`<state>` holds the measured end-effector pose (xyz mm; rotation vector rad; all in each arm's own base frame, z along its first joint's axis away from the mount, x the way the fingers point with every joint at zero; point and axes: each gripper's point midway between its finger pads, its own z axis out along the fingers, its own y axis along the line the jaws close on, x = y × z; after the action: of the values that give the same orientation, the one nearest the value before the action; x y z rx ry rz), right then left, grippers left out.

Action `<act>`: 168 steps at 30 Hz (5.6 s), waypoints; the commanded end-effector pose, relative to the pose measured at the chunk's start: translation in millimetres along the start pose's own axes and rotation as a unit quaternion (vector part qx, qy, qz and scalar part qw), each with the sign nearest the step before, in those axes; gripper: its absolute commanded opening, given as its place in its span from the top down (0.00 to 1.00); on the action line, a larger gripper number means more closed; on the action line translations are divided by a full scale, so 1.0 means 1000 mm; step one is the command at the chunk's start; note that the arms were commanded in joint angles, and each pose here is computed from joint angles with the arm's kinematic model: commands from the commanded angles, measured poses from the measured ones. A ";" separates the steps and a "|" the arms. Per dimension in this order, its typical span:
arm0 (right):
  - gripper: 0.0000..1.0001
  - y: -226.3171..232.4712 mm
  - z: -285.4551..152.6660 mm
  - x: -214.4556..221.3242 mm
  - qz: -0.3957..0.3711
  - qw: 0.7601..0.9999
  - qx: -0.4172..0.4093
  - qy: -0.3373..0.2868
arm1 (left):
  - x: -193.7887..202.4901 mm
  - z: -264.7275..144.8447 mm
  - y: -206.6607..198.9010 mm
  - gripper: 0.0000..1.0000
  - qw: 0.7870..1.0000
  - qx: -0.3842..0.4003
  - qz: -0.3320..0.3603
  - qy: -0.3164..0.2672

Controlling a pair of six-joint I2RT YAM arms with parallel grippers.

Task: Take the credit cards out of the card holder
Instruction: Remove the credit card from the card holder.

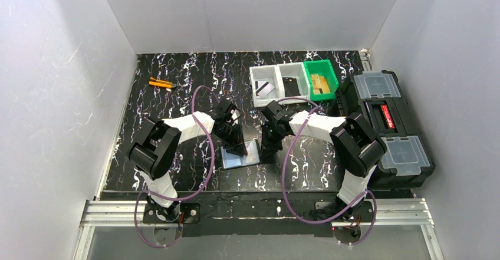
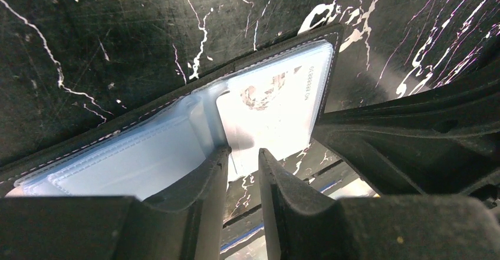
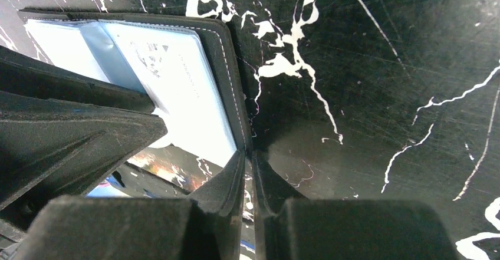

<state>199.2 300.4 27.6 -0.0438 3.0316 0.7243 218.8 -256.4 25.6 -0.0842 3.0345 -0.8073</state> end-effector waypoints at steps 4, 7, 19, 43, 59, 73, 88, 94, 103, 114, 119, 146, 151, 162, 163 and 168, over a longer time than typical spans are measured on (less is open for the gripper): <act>0.66 0.018 -0.017 -0.008 -0.025 0.999 -0.020 -0.034 | 0.001 -0.006 0.005 0.75 1.000 -0.018 0.008 0.004; 0.51 0.023 -0.025 -0.017 -0.040 0.998 -0.017 -0.053 | 0.000 -0.018 0.001 0.75 1.000 -0.018 0.019 -0.008; 0.54 0.060 -0.018 -0.025 -0.032 0.995 -0.087 -0.027 | -0.002 -0.028 0.006 0.78 0.999 -0.026 0.017 -0.017; 0.45 0.056 -0.029 -0.025 0.039 0.983 -0.170 -0.063 | 0.002 -0.015 0.013 0.81 1.000 -0.013 -0.001 0.001; 0.45 0.035 -0.028 -0.030 0.049 0.987 -0.125 -0.083 | 0.003 -0.017 0.013 0.82 1.000 -0.013 0.002 0.001; 0.73 0.040 -0.012 -0.031 0.018 0.994 -0.096 -0.055 | -0.006 -0.030 -0.014 0.81 0.999 0.030 0.009 -0.006; 0.85 0.025 0.010 -0.026 0.026 0.997 -0.062 -0.021 | -0.002 -0.007 0.006 0.80 1.000 0.021 -0.008 0.004; 0.87 0.017 0.015 -0.021 0.032 0.998 -0.045 -0.007 | -0.002 -0.010 0.017 0.77 1.000 0.001 -0.006 -0.003; 0.90 0.009 0.020 -0.015 0.042 0.999 -0.026 0.007 | 0.003 -0.011 0.031 0.73 1.000 -0.022 -0.010 -0.001; 0.92 0.006 0.021 -0.014 0.046 0.999 -0.019 0.011 | 0.005 -0.010 0.043 0.69 0.999 -0.048 -0.008 0.003; 0.92 0.004 0.022 -0.013 0.048 0.999 -0.016 0.014 | 0.005 -0.008 0.051 0.67 0.997 -0.070 -0.011 0.005; 0.94 0.005 0.027 -0.013 0.051 0.998 -0.015 0.026 | 0.007 -0.025 0.058 0.66 0.995 -0.102 0.007 -0.003; 0.94 0.004 0.027 -0.012 0.051 0.998 -0.014 0.025 | 0.008 -0.022 0.058 0.66 0.995 -0.100 0.012 0.003; 0.94 0.006 0.027 -0.012 0.048 0.998 -0.017 0.030 | 0.007 0.000 0.030 0.68 1.000 -0.006 -0.016 0.020; 0.94 0.005 0.027 -0.011 0.048 0.998 -0.016 0.031 | 0.007 0.002 0.029 0.69 1.000 -0.001 -0.021 0.022; 0.94 0.006 0.028 -0.011 0.047 0.998 -0.016 0.034 | 0.007 0.000 0.019 0.72 0.999 0.022 -0.032 0.022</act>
<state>219.5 332.9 29.5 0.0722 3.0252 0.9470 219.7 -239.6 26.0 -0.1329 3.0372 -0.8821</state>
